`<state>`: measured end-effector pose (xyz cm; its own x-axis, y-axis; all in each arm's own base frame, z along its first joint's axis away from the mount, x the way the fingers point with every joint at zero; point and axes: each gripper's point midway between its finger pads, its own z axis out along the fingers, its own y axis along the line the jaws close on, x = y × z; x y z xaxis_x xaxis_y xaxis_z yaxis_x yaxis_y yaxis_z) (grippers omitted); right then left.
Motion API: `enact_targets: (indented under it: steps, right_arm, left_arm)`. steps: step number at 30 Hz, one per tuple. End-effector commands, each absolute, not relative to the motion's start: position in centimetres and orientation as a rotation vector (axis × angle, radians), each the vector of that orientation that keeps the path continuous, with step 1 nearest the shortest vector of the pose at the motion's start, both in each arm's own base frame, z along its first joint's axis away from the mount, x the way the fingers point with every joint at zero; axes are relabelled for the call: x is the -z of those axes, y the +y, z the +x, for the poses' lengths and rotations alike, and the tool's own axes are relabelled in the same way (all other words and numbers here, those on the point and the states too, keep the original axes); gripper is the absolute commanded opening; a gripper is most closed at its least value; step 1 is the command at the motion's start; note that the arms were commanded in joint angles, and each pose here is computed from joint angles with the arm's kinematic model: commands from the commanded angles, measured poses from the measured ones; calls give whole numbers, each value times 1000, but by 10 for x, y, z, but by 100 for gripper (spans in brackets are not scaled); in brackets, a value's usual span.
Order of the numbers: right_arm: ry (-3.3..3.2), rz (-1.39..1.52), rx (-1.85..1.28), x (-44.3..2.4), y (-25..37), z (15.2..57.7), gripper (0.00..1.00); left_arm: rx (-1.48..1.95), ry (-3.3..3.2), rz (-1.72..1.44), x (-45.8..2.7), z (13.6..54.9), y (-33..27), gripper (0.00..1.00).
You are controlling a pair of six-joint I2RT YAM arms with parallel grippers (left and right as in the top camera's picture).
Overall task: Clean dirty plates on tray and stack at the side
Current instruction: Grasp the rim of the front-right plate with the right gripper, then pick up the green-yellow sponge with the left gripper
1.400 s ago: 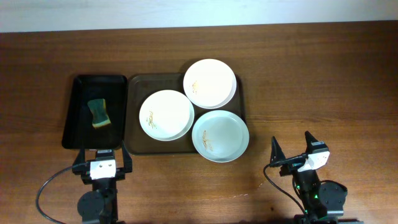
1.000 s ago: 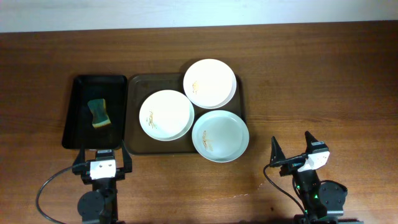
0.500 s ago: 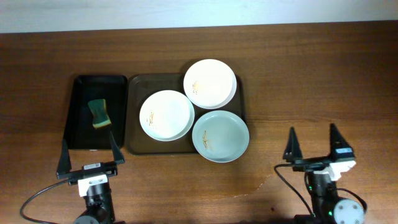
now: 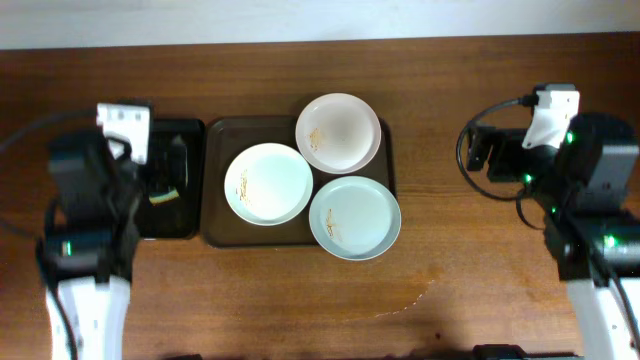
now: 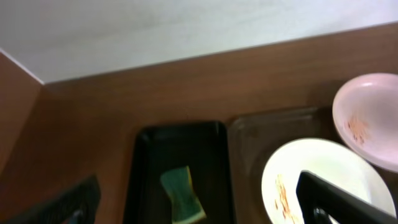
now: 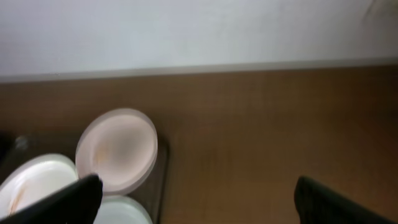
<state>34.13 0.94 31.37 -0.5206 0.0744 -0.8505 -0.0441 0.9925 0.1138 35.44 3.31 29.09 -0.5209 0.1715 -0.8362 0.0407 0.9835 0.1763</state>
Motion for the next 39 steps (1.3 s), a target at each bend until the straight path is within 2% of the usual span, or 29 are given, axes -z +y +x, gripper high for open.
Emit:
enact_targets:
  steps: [1,5,6,8,10,11,12,14,16,18,19,20,21,25,31,32,33,34,35,39]
  right_arm:
    - [2256,1,-222,-310,20,356,98]
    - [2301,-46,-404,-301,43,381,98]
    - [2245,-117,-567,-308,67,392,99]
    - [2254,-109,-676,-295,96,411,98]
    - [2353,-129,-757,-251,158,426,96]
    - [2403,-122,-757,-231,182,430,95]
    - [2455,-141,-758,-208,212,430,93]
    - [2543,-207,-712,-171,259,428,90]
    - [2656,-209,-542,-118,289,421,79]
    - [2681,-211,-452,-97,294,418,70]
    - [2703,-240,-431,-81,304,413,60]
    - [2746,-245,-405,-59,309,406,39]
    - [2772,-226,-395,-51,308,403,34]
    - [2841,-108,-283,-30,293,396,33]
    - [2832,-69,-353,-8,313,400,31]
    - [2826,-72,-350,-4,317,400,28]
    - [2833,-32,-347,1,319,399,20]
    - [2837,-10,-346,3,318,399,8]
    - [2837,-10,-346,3,318,399,4]
    - [2833,-11,-349,3,319,400,4]
  left_arm:
    - [70,2324,248,-285,385,9,99]
    - [405,2534,297,-241,413,-21,99]
    - [422,2568,288,-227,417,-21,99]
    - [490,2627,253,-212,415,-26,99]
    - [421,2636,240,-205,422,-17,99]
    - [281,2677,128,-200,424,4,99]
    - [129,2707,-117,-197,423,31,99]
    - [52,2693,-329,-196,421,62,99]
    - [36,2684,-396,-196,417,83,99]
    - [35,2682,-397,-196,417,84,99]
    - [34,2682,-397,-196,417,84,99]
    - [34,2679,-396,-197,418,84,99]
    - [34,2679,-396,-197,418,84,99]
    - [34,2679,-396,-197,418,84,99]
    - [-11,2729,-415,-177,419,91,99]
    - [-9,2747,-418,-169,420,91,99]
    - [-7,2767,-422,-161,421,91,99]
    - [-4,2799,-427,-148,422,91,99]
    - [-2,2817,-431,-140,423,91,99]
    - [17,2967,-507,-71,423,91,93]
